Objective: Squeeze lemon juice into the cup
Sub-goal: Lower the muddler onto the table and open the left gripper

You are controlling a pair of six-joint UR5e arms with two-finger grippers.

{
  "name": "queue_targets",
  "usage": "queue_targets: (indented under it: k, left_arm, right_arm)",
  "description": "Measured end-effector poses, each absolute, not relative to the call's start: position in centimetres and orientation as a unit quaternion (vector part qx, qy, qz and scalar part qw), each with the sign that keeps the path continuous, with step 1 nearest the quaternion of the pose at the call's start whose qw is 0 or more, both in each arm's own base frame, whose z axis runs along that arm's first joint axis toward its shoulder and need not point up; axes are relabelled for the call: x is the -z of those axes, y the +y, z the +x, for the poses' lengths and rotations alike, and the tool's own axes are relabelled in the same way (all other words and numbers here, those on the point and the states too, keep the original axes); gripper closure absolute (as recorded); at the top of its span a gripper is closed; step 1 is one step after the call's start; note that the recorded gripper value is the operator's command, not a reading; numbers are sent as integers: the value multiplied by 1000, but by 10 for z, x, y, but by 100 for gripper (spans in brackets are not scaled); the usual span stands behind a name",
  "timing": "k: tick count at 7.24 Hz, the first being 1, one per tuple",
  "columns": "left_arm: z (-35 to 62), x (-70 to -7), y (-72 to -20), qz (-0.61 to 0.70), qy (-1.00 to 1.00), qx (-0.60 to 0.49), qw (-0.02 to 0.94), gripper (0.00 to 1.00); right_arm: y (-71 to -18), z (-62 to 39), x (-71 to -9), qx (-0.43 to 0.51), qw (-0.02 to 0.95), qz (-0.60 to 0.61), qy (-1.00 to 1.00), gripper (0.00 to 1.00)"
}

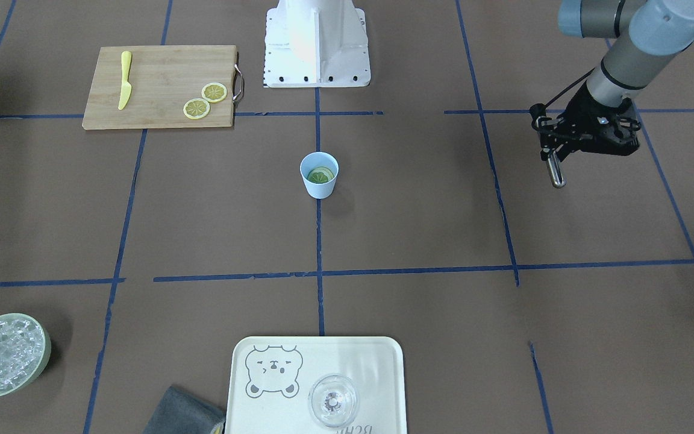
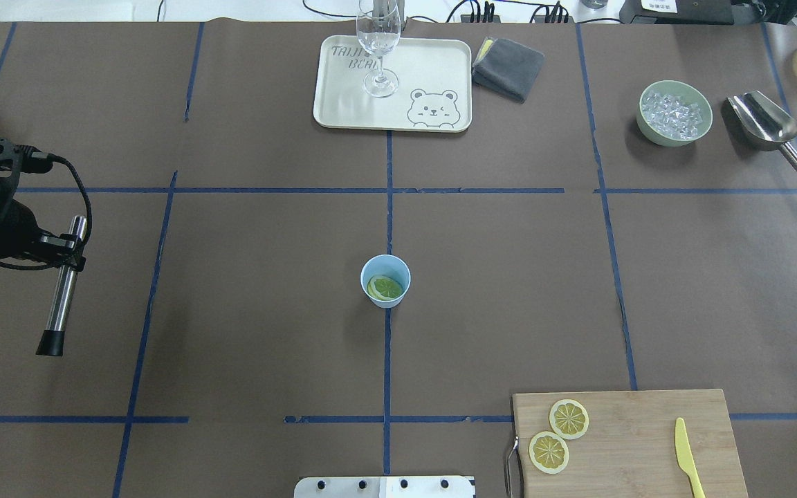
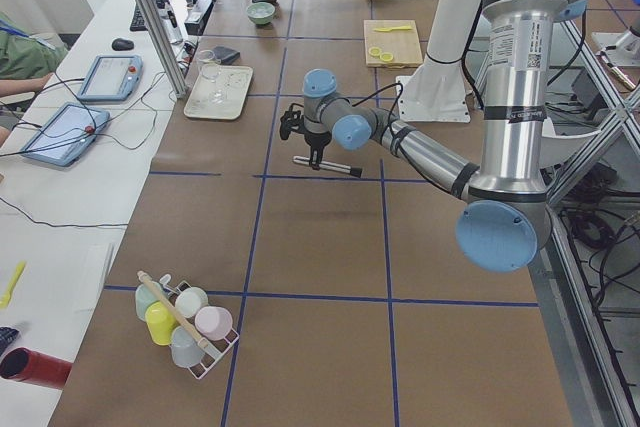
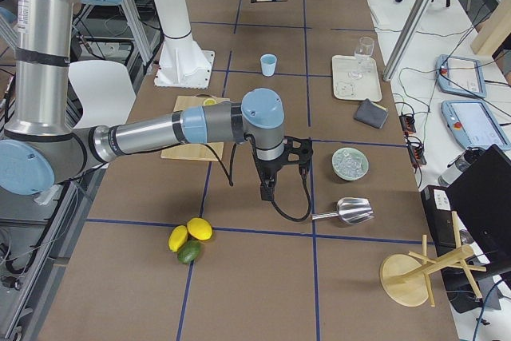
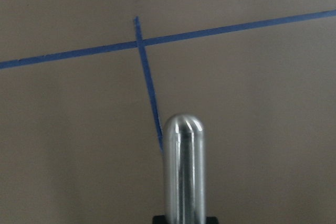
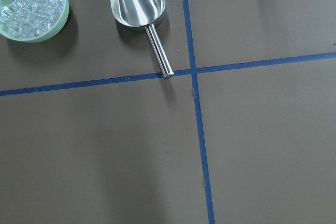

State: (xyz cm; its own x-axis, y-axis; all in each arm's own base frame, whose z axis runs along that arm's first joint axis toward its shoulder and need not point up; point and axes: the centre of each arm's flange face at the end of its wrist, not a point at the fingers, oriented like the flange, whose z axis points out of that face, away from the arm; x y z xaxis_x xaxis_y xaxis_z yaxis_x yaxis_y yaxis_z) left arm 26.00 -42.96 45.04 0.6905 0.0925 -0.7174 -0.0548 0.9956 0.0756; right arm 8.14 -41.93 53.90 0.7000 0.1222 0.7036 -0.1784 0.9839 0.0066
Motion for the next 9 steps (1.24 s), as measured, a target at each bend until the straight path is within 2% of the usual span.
queue_targets:
  k: [5, 9]
  left_arm:
    - [304, -492, -474, -34, 374, -5, 927, 100]
    - [319, -494, -486, -30, 369, -10, 929, 100]
  right_arm:
    - [-420, 82, -539, -81, 921, 41, -379, 0]
    - [-420, 82, -540, -81, 921, 40, -379, 0]
